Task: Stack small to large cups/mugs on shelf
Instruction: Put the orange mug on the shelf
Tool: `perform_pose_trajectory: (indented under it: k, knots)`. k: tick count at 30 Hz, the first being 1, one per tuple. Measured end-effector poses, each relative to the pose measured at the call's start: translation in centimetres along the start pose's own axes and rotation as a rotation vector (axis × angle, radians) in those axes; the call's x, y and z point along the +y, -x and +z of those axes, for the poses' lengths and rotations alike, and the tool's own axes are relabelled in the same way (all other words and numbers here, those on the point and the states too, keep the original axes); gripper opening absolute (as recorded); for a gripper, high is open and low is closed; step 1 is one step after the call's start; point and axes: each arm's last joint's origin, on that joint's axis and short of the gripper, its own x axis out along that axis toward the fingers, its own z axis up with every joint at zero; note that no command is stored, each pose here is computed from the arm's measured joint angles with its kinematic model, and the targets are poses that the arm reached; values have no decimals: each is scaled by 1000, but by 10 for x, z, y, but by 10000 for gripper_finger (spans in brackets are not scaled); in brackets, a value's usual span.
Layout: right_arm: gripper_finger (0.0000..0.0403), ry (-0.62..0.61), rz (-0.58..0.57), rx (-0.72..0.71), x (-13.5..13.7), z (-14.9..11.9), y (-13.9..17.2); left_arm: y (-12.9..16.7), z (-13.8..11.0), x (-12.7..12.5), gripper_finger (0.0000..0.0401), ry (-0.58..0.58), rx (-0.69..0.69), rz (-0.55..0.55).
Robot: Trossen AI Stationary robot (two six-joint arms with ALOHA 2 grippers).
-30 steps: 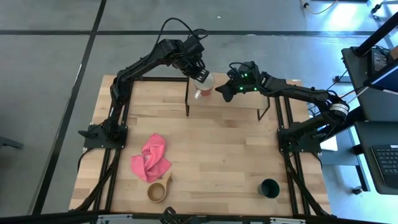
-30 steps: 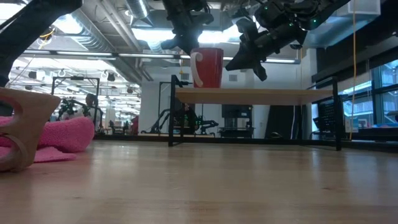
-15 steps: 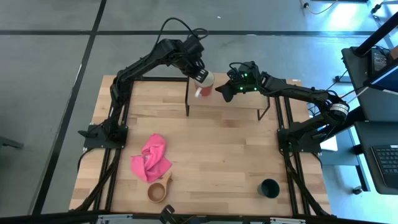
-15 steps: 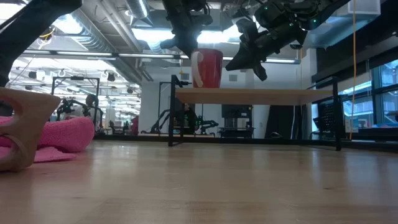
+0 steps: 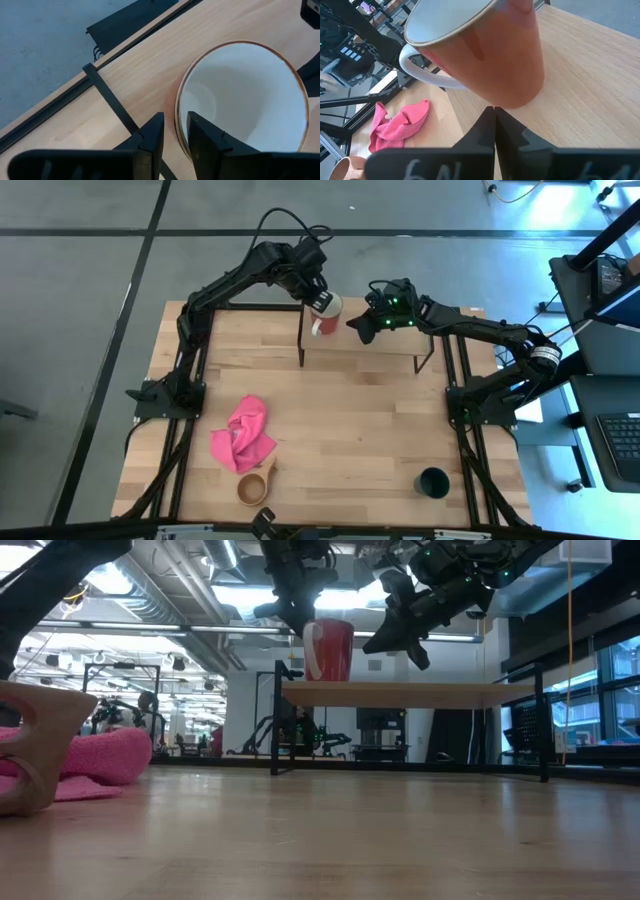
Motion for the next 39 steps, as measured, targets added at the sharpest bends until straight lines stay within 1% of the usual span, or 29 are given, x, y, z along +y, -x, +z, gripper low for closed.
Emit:
perform_pose_trajectory:
  k: [11,16,19,22,26,32,39]
  knots:
    - [3,-7,-11,25,-1,-3,0,2,-1,-2,79,-5,-1,-8]
    - [3,-7,-12,27,-1,-3,0,16,-3,-1,79,-6,-36,-16]
    - [3,-7,-12,27,-1,-3,0,27,-5,2,79,-13,-55,8]
    - [3,-6,-11,26,-1,-3,0,36,-9,6,79,-25,-55,63]
    - [3,-7,-11,25,-1,-2,0,33,-13,11,79,-49,0,106]
    - [3,-12,-10,24,-1,-2,0,17,-16,10,75,-84,45,121]
    - [5,-25,1,32,3,-4,-1,12,-21,12,76,-156,101,136]
